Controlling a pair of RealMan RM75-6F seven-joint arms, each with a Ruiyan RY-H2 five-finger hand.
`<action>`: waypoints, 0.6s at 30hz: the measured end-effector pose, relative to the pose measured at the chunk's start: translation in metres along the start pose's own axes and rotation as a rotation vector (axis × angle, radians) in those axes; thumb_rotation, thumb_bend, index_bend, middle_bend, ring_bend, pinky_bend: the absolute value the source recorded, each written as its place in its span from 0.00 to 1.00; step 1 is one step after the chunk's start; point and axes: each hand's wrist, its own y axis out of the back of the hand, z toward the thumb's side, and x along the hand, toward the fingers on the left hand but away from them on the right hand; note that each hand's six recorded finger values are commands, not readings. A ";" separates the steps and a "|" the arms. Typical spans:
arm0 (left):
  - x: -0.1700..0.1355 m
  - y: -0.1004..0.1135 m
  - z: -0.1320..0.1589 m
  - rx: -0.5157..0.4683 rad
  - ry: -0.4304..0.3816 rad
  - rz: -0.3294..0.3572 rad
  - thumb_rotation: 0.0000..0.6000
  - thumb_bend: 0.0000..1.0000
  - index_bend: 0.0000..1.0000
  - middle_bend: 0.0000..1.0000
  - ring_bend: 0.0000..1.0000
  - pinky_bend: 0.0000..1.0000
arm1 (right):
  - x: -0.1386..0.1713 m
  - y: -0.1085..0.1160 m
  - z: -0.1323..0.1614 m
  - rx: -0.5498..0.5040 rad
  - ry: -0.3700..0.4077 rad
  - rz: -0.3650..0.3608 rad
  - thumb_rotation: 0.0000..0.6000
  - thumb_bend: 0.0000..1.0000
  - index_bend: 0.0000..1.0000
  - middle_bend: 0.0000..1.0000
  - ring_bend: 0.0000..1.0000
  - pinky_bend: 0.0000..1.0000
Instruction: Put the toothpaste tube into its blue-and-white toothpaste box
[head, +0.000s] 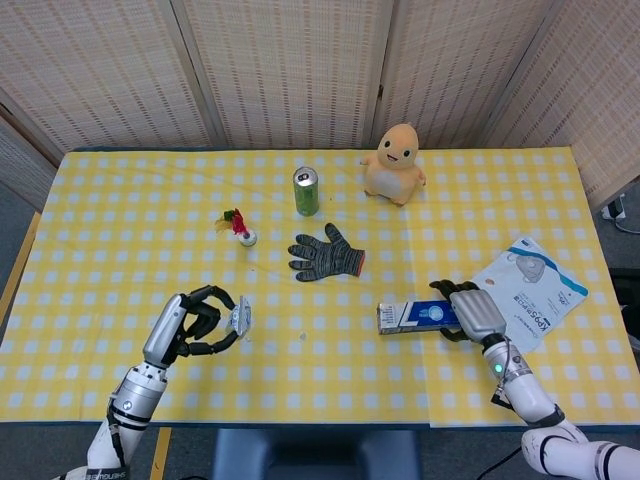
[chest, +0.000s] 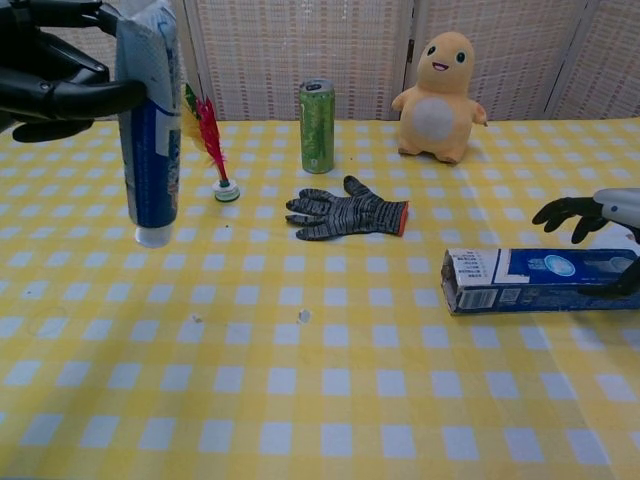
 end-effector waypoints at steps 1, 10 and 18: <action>0.000 0.001 0.000 -0.001 0.000 0.002 1.00 0.49 0.98 1.00 1.00 1.00 | 0.000 -0.001 0.000 0.003 -0.003 0.002 1.00 0.30 0.25 0.25 0.28 0.21; 0.002 0.001 0.000 -0.039 0.012 -0.009 1.00 0.49 0.98 1.00 1.00 1.00 | -0.005 -0.010 0.000 0.027 -0.016 0.008 1.00 0.30 0.36 0.33 0.35 0.30; 0.006 0.003 0.004 -0.064 0.030 -0.029 1.00 0.49 0.98 1.00 1.00 1.00 | -0.007 -0.007 0.004 -0.010 0.001 -0.030 1.00 0.30 0.39 0.36 0.37 0.31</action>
